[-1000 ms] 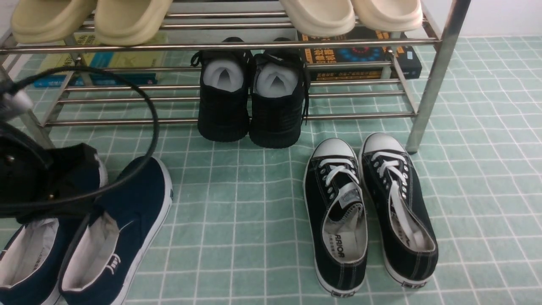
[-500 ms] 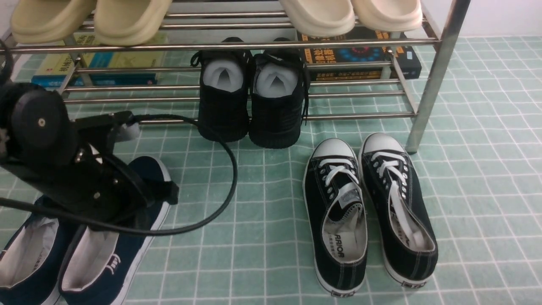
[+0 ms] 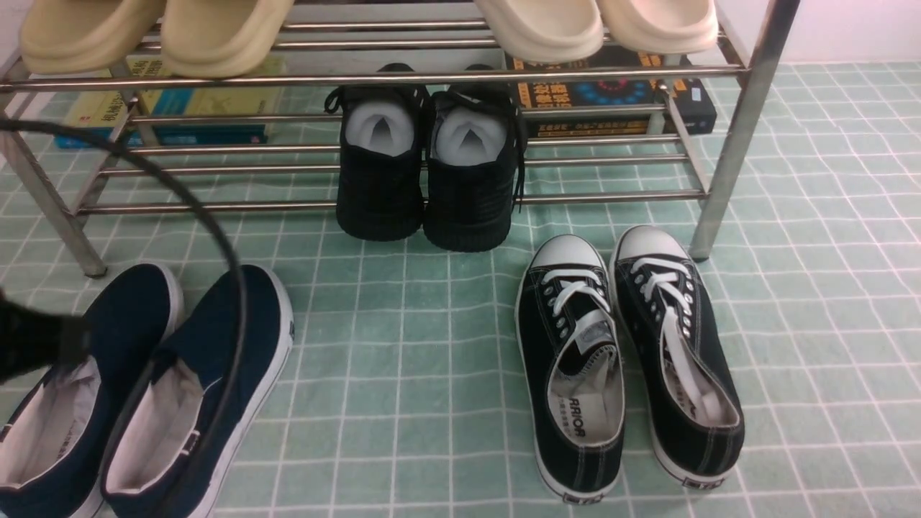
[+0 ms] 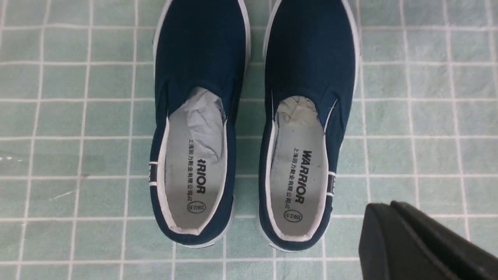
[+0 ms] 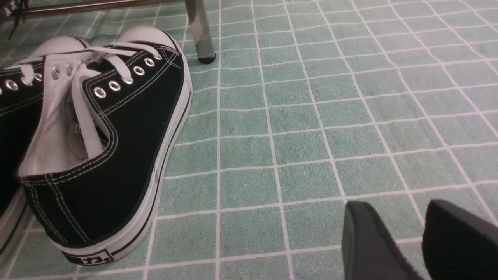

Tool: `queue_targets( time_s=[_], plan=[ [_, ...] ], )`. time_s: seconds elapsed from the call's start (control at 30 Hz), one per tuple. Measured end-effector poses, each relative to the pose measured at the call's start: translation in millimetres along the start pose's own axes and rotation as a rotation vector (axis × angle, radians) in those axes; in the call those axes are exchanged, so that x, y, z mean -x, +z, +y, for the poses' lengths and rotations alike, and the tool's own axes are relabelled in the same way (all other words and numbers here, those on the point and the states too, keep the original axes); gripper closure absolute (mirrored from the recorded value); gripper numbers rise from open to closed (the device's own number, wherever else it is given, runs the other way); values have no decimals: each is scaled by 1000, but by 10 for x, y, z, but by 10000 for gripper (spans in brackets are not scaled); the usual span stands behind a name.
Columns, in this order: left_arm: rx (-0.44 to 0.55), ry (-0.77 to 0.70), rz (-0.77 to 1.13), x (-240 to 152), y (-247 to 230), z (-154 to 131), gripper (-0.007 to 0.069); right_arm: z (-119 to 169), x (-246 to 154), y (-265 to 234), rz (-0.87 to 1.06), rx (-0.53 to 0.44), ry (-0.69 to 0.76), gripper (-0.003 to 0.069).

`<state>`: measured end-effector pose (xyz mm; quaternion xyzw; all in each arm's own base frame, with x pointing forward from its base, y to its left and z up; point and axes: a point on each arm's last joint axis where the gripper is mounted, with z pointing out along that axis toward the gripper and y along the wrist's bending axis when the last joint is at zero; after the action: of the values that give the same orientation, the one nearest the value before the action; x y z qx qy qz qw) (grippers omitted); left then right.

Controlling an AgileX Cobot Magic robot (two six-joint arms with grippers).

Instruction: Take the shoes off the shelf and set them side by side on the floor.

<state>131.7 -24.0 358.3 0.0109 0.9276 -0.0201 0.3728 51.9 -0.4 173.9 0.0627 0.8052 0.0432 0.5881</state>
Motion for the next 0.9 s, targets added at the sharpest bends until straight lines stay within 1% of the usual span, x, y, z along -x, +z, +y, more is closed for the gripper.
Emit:
queue_targets(
  time_s=[0.03, 0.07, 0.13, 0.3, 0.43, 0.53, 0.9],
  plan=[
    [-15, -5, -36, -71, -43, 14, 624, 0, 0, 0, 0, 0, 0, 420],
    [-50, -14, -125, -217, -95, 36, 624, 0, 0, 0, 0, 0, 0, 420],
    [-87, -18, -236, -391, -92, 55, 624, 0, 0, 0, 0, 0, 0, 420],
    [-138, -21, -394, -744, -16, 93, 624, 0, 0, 0, 0, 0, 0, 420],
    [-140, -19, -402, -891, 46, 112, 624, 0, 0, 0, 0, 0, 0, 420],
    [-119, 2, -380, -991, 137, 130, 623, 0, 0, 0, 0, 0, 0, 420],
    [-93, 31, -392, -996, 158, 147, 610, 0, 0, 0, 0, 0, 0, 420]
  ],
)
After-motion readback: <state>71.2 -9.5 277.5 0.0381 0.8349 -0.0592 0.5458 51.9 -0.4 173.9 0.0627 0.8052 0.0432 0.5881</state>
